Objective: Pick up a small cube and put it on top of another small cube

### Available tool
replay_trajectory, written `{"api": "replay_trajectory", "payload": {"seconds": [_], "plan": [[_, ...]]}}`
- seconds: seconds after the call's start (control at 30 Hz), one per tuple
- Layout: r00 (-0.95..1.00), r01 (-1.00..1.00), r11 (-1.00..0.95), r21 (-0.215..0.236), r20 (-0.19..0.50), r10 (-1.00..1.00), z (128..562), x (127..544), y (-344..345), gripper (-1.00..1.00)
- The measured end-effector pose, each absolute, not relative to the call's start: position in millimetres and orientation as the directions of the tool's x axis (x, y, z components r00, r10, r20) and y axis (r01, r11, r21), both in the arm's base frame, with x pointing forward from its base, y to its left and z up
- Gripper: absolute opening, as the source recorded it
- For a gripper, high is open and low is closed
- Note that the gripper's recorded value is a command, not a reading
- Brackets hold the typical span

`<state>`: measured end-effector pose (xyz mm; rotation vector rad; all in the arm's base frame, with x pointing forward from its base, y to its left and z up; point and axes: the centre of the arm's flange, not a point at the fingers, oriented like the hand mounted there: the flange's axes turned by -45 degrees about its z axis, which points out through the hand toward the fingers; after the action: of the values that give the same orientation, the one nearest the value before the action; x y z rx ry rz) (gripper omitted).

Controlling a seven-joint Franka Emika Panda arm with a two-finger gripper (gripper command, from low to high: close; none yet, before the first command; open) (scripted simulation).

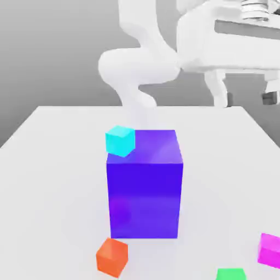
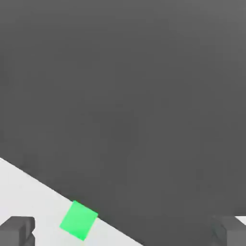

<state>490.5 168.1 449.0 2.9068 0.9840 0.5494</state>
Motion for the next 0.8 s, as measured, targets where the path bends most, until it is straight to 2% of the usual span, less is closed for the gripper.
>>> {"api": "replay_trajectory", "payload": {"seconds": [0.2,0.43,0.6,0.63,0.8], "plan": [[0.607,0.772,-0.627,0.103,0.175,0.775,341,482,237,0.0],[0.41,0.912,-0.41,0.019,0.021,0.912,213,445,288,0.0],[0.372,0.928,-0.372,0.0,0.001,0.928,138,436,296,0.0],[0.372,0.928,-0.372,0.0,0.0,0.928,130,436,296,-1.0],[0.372,0.928,-0.372,0.0,-0.001,0.928,130,436,296,-1.0]]}}
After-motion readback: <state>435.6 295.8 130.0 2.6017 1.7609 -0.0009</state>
